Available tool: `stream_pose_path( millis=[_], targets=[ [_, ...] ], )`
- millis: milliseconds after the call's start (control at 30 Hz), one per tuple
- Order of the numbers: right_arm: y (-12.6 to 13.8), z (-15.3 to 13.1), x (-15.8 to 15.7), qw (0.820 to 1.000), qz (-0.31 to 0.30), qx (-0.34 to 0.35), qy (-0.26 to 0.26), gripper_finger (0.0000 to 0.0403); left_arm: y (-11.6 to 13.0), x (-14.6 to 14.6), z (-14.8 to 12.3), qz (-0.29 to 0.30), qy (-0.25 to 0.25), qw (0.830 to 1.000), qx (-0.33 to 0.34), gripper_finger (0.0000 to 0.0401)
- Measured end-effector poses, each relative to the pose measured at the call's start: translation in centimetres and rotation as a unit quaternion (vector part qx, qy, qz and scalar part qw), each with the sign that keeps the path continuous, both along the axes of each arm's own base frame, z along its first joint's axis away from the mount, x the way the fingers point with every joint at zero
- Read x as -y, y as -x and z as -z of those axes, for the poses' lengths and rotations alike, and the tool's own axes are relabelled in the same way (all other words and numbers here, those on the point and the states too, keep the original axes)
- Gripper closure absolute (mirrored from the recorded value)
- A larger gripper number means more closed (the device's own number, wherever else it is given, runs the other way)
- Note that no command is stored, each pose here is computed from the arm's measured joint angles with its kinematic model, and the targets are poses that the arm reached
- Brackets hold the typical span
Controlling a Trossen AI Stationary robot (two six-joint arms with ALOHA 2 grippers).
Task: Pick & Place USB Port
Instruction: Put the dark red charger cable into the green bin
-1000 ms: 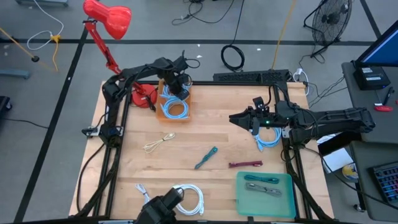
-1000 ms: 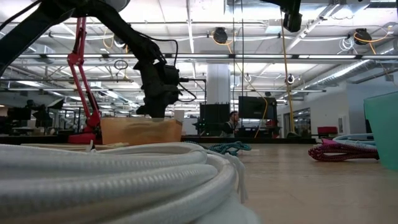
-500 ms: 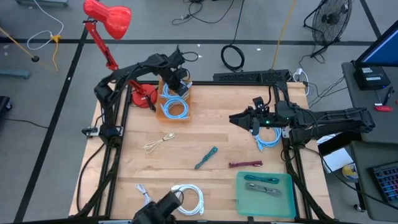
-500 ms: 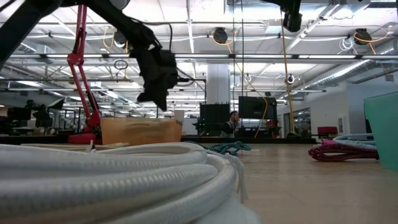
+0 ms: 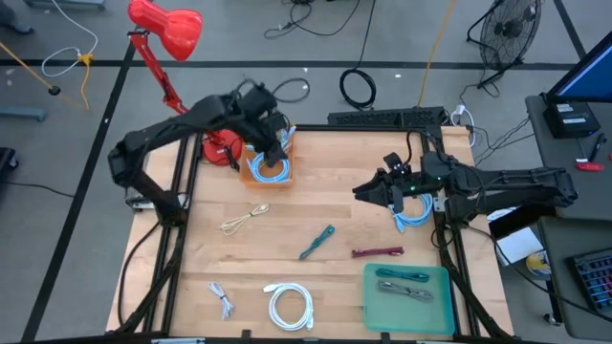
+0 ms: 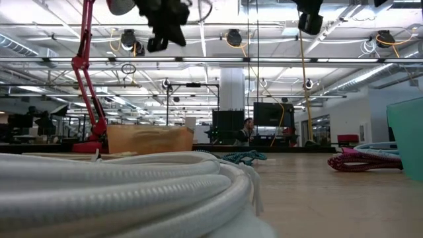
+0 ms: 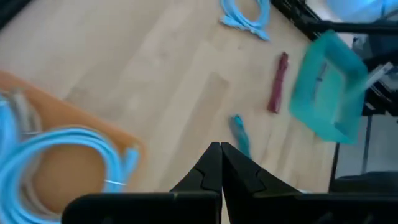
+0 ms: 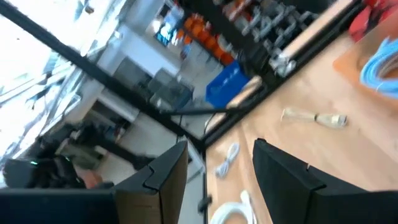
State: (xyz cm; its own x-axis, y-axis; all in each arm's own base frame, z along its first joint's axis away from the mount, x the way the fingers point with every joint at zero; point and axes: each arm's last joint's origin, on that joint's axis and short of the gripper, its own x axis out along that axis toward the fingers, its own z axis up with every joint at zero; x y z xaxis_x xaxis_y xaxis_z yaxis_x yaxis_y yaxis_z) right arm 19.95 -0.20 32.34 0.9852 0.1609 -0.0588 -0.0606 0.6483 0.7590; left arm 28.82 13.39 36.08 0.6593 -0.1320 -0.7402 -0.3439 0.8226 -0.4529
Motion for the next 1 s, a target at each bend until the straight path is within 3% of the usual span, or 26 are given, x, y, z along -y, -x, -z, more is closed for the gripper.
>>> stream_pose_path(
  millis=[267,433,600,767,1000],
  targets=[
    [0.3,1.4,0.5,0.996,-0.059,-0.070,0.002,0.0232,-2.2,10.0,-0.1,-0.028,-0.050,0.997,-0.046,0.0393],
    [0.6,2.4,0.5,0.989,-0.089,-0.114,0.021,0.0232,-2.6,14.8,2.7,-0.108,-0.068,0.988,-0.083,0.0392],
    [1.3,3.9,0.4,0.975,-0.106,-0.185,0.056,0.0232,-2.1,18.3,5.9,-0.197,-0.036,0.976,-0.090,0.0391],
    [2.1,5.9,0.4,0.945,-0.142,-0.276,0.104,0.0232,-2.4,20.7,8.5,-0.250,0.001,0.968,-0.027,0.0391],
    [2.1,8.6,-0.5,0.887,-0.220,-0.373,0.159,0.0232,-3.3,21.1,10.2,-0.258,0.039,0.964,0.054,0.0391]
  ],
)
